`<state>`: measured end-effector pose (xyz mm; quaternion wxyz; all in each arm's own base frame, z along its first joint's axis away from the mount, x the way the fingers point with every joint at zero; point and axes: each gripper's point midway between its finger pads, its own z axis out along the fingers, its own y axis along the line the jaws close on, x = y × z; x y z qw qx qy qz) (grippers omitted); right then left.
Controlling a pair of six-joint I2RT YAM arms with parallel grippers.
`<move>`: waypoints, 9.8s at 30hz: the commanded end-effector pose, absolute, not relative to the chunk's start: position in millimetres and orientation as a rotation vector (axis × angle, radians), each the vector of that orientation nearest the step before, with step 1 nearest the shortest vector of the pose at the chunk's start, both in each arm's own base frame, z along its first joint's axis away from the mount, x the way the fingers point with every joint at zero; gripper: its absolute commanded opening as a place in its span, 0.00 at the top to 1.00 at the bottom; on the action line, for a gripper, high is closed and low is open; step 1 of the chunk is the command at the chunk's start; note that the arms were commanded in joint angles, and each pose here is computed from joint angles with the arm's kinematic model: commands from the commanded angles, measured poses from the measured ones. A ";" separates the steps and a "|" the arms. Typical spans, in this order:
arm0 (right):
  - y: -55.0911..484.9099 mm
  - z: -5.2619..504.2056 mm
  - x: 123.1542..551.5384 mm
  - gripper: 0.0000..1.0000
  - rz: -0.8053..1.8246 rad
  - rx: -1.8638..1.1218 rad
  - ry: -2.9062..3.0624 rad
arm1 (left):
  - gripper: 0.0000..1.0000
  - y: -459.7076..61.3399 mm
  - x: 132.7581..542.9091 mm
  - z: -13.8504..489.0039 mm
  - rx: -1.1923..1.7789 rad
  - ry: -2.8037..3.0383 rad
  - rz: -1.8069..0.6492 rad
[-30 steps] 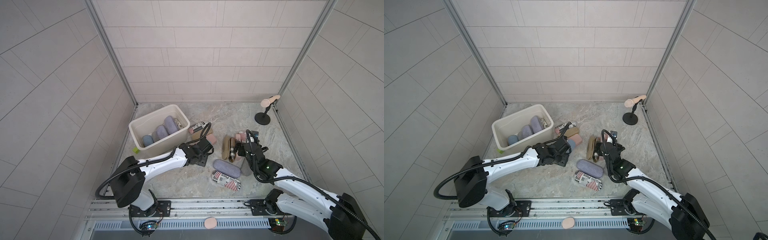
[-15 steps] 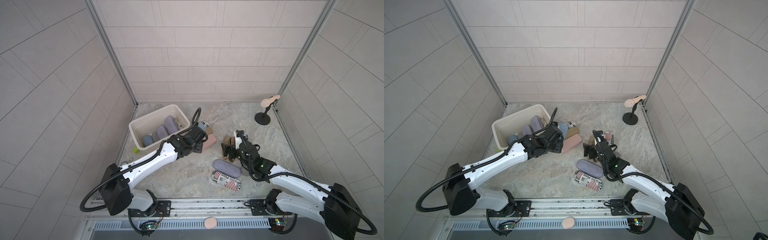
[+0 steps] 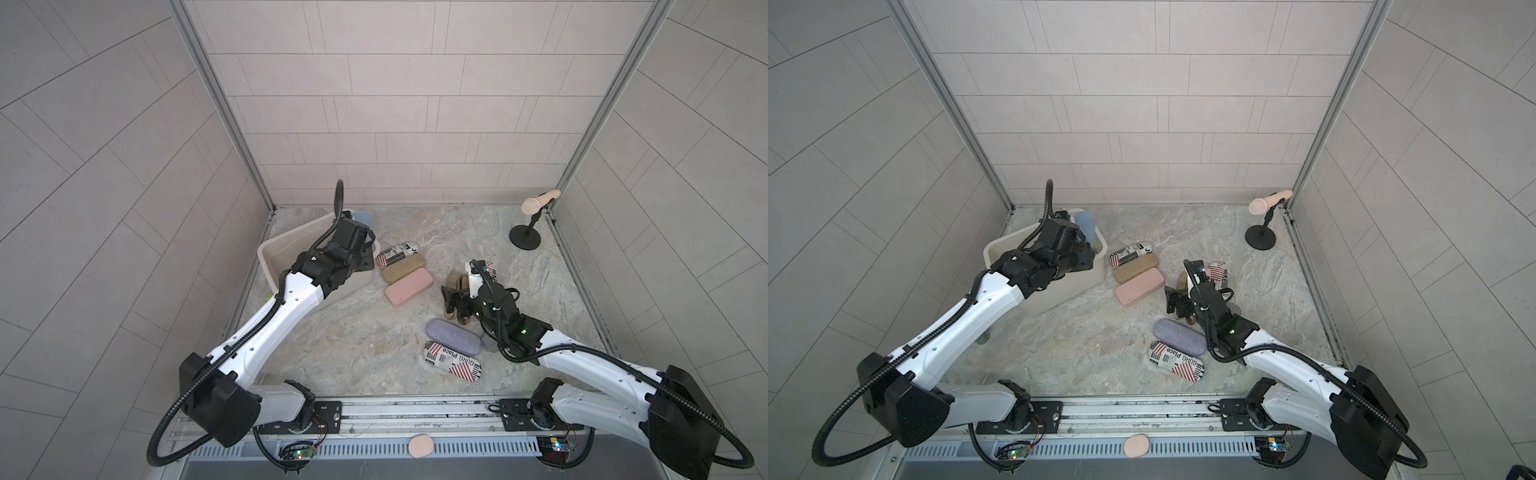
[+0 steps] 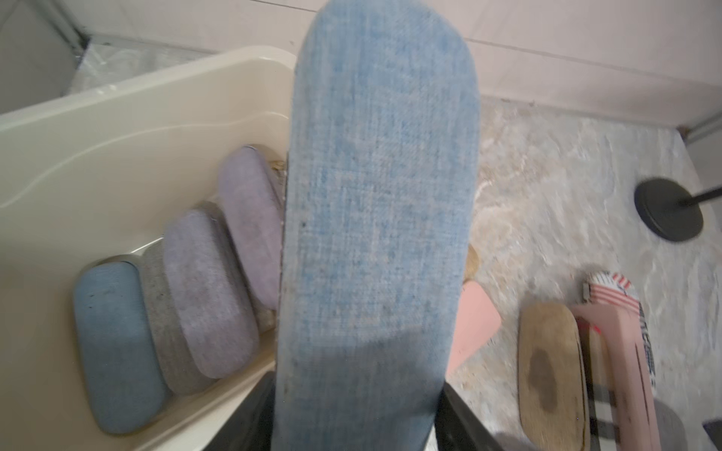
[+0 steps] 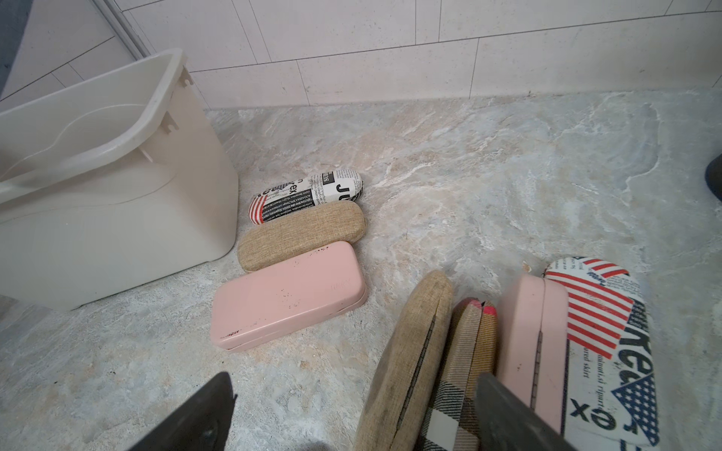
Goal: Put the glasses cases into the storage boxes
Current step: Place the glasses case in the storage box, then pick up the glasses case at the center of the board, then place the glasses case at the center of the board.
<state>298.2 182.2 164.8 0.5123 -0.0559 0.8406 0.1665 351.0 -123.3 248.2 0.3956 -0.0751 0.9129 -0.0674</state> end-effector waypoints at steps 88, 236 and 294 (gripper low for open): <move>139.1 173.8 306.7 0.10 0.188 0.060 1.969 | 0.13 -233.5 340.1 204.2 0.303 2.406 -0.248; 133.5 178.5 303.9 0.00 0.161 0.057 1.976 | 0.02 -267.7 318.1 6.2 0.913 2.901 0.119; 120.5 183.0 301.0 0.01 0.141 0.119 1.937 | 0.09 -242.8 266.1 47.3 0.642 2.873 -0.082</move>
